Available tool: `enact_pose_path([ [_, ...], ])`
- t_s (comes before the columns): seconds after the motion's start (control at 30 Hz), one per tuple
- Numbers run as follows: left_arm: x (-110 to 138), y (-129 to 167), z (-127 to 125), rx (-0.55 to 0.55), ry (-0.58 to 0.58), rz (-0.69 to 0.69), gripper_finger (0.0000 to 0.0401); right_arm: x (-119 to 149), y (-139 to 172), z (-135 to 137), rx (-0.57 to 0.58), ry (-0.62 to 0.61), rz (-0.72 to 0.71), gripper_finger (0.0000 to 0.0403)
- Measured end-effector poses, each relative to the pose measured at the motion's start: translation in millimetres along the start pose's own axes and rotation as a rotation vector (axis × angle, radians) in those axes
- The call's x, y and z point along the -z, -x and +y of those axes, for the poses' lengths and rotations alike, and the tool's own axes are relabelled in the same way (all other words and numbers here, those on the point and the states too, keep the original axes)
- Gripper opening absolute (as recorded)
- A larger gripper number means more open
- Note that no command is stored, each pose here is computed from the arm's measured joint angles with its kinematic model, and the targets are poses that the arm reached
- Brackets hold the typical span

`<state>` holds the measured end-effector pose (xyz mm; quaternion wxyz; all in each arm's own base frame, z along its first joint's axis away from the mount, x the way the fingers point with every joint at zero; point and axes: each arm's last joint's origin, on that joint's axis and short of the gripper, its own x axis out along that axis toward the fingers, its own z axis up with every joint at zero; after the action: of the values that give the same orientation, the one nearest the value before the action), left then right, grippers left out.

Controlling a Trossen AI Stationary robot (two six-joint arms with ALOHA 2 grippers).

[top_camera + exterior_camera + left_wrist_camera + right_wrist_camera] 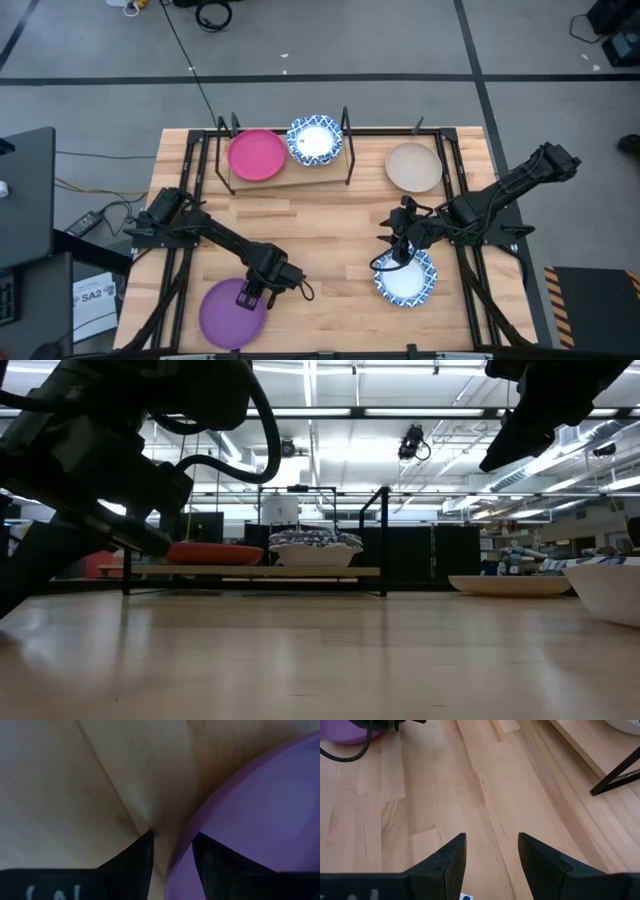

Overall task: Place and stack plates onto a shelf
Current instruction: Stack the violet plate on top of the pink plate on the shelf

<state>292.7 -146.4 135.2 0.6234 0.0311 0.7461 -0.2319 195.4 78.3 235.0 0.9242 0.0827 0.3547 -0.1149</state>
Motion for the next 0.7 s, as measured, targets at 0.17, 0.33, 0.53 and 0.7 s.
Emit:
enact_pose_path([
  [0.17,-0.1,0.0,0.0,0.000,0.003,-0.001,0.0135,0.0,0.0,0.0,0.000,0.000,0.000,0.0185],
  [0.33,-0.2,0.0,-0.1,0.006,0.049,-0.002,0.0073,0.0,0.0,0.0,0.000,0.000,0.000,0.0185],
  [0.53,0.4,1.6,-0.7,0.036,0.097,0.001,0.0014,0.1,0.0,0.0,0.000,0.000,0.000,0.0185],
  [0.7,1.1,4.7,2.4,0.112,0.140,0.004,0.0015,0.0,0.0,0.0,0.000,0.000,0.000,0.0185],
])
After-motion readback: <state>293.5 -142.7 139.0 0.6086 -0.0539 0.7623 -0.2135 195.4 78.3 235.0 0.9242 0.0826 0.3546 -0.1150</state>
